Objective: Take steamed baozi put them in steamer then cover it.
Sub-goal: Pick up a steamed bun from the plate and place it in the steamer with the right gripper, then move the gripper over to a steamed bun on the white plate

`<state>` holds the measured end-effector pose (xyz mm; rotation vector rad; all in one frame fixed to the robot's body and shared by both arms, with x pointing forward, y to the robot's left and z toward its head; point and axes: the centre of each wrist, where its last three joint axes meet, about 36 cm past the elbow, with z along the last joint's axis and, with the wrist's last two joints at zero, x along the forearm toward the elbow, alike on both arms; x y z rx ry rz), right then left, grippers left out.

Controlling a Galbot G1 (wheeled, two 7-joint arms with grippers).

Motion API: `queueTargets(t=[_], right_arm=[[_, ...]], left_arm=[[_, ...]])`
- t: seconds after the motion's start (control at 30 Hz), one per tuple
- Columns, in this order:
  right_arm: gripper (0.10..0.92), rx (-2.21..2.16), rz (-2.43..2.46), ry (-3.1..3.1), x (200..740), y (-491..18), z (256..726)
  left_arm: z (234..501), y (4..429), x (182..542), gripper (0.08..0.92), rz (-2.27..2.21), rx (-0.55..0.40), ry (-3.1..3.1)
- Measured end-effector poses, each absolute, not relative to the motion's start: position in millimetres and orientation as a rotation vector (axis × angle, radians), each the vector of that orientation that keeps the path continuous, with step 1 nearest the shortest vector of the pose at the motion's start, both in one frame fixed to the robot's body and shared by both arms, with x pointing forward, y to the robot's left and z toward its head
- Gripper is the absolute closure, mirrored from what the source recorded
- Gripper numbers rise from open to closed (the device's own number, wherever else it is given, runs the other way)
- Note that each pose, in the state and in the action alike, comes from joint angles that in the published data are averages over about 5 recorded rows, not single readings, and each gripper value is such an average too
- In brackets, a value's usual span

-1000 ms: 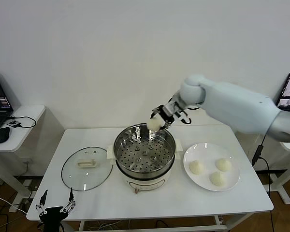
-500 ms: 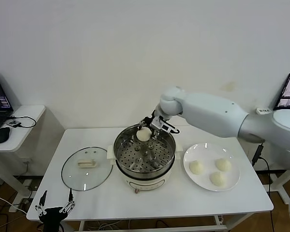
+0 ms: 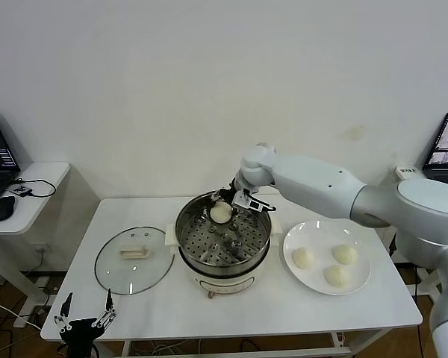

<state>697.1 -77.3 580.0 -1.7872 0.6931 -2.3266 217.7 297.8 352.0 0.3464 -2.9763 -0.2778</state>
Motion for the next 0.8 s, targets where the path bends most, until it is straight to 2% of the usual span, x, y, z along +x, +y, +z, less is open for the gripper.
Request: queueTargets(t=[0.37, 0.57, 0.8], right_arm=[[0.199, -1.834, -2.351, 1.029, 671, -110, 653], [0.200, -1.876, -2.383, 1.316, 643, -153, 689], [0.200, -1.902, -2.403, 1.644, 613, -220, 697]], left_arm=[[354, 298, 217, 0.177, -0.280, 0.341, -2.980], [356, 300, 219, 0.177, -0.285, 0.335, -2.987], [358, 304, 221, 0.177, -0.294, 0.333, -2.990]])
